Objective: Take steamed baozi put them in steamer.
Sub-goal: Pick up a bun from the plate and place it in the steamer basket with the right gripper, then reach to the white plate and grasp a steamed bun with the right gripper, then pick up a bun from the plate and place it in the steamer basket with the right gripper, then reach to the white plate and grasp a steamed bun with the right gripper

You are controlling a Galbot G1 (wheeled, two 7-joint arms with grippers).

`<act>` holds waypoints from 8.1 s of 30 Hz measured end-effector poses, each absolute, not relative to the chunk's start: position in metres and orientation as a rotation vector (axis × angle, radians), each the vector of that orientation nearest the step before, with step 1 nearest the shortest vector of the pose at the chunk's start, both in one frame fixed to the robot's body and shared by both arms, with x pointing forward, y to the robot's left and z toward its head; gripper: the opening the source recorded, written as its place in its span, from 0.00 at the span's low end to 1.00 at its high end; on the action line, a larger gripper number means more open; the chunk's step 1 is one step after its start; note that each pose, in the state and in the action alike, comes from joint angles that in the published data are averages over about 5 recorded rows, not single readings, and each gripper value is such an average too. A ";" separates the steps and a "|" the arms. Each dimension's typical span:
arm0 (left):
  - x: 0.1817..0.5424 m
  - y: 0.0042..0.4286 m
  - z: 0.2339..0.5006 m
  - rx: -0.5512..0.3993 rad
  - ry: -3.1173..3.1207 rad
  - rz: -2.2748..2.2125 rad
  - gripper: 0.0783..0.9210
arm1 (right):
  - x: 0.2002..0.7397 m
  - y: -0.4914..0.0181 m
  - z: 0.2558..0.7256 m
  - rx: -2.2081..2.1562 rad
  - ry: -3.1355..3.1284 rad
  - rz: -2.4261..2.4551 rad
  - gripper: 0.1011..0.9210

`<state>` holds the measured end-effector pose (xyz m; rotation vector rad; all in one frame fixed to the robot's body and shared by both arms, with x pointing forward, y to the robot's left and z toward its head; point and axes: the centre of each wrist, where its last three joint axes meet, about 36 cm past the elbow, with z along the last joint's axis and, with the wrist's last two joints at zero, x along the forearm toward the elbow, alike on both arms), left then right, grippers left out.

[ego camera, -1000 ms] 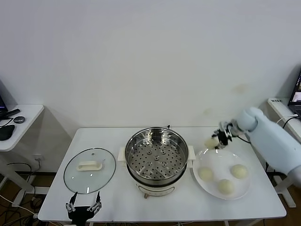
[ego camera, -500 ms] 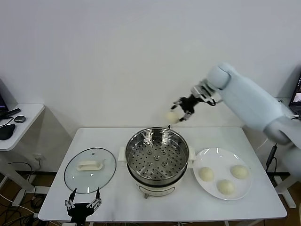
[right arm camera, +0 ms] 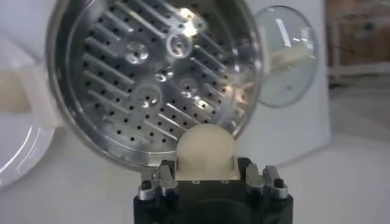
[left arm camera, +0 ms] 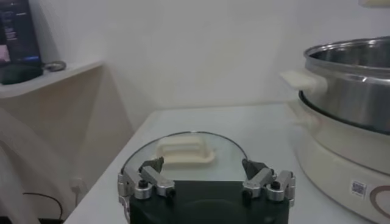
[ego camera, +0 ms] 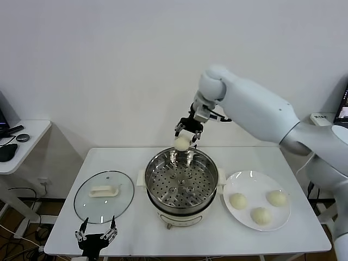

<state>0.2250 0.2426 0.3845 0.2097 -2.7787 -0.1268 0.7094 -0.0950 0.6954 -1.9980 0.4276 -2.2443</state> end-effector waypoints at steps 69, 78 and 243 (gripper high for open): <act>0.237 0.245 0.379 0.186 -2.783 -0.092 0.88 | 0.661 -0.214 0.729 -2.146 1.499 -2.284 0.88; 0.236 0.243 0.381 0.180 -2.785 -0.085 0.88 | 0.625 -0.281 0.696 -2.250 1.952 -2.244 0.88; 0.266 0.238 0.404 0.139 -2.826 0.057 0.88 | 0.625 -0.018 0.656 -2.318 2.167 -2.179 0.88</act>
